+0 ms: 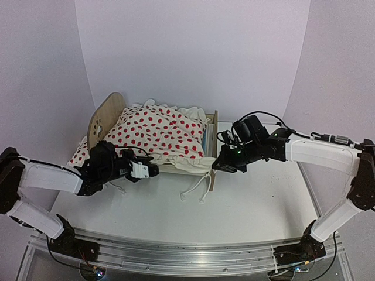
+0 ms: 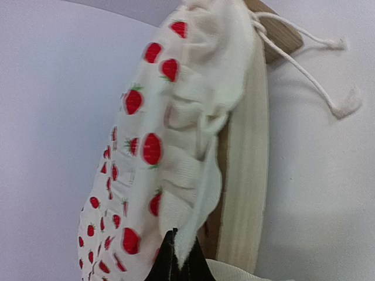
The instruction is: Set up the pet bed
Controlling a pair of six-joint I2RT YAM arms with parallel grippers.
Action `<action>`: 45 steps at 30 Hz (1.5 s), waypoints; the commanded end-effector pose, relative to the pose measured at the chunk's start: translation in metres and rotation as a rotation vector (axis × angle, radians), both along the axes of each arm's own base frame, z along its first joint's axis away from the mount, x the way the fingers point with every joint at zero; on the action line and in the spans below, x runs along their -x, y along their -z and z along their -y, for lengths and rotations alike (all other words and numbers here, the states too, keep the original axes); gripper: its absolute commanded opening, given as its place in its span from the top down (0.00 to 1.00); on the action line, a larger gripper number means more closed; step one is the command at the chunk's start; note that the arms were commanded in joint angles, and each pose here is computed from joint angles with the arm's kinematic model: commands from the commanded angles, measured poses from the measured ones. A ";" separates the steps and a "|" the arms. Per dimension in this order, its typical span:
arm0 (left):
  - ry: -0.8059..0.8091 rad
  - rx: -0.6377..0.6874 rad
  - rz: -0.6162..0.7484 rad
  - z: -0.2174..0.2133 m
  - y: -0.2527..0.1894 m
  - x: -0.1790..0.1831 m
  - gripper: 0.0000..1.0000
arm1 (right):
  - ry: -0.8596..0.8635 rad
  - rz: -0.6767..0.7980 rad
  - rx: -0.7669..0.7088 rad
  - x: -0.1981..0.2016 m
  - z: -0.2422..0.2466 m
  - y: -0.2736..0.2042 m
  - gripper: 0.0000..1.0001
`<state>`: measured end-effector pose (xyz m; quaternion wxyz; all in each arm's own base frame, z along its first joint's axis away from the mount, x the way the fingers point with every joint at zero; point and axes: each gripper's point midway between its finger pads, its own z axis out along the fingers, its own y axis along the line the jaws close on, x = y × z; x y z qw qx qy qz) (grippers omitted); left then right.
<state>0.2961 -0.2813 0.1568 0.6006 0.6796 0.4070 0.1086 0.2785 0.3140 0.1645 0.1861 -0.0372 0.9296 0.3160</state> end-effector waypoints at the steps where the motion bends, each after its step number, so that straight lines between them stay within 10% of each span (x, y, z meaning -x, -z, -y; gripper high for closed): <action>1: 0.003 0.182 -0.156 -0.003 -0.056 0.004 1.00 | 0.037 0.055 -0.013 -0.006 0.008 -0.017 1.00; 17: 0.147 0.033 -0.291 -0.016 0.000 0.047 1.00 | -0.077 -0.141 -0.047 0.021 -0.002 0.010 1.00; 24: 0.229 -0.149 -0.389 -0.029 0.039 0.077 0.41 | -0.131 -0.196 -0.053 0.043 0.001 0.011 0.62; 30: 0.277 -0.148 -0.419 -0.036 0.015 0.100 0.29 | -0.142 -0.071 0.019 0.035 0.023 -0.028 0.43; 37: -0.176 0.232 -0.482 -0.030 -0.102 0.006 0.29 | 0.099 0.101 0.168 -0.077 0.069 -0.055 0.32; 45: -0.808 0.606 -0.355 -0.150 -0.194 -0.104 0.11 | 0.204 0.202 0.284 -0.195 0.050 -0.034 0.35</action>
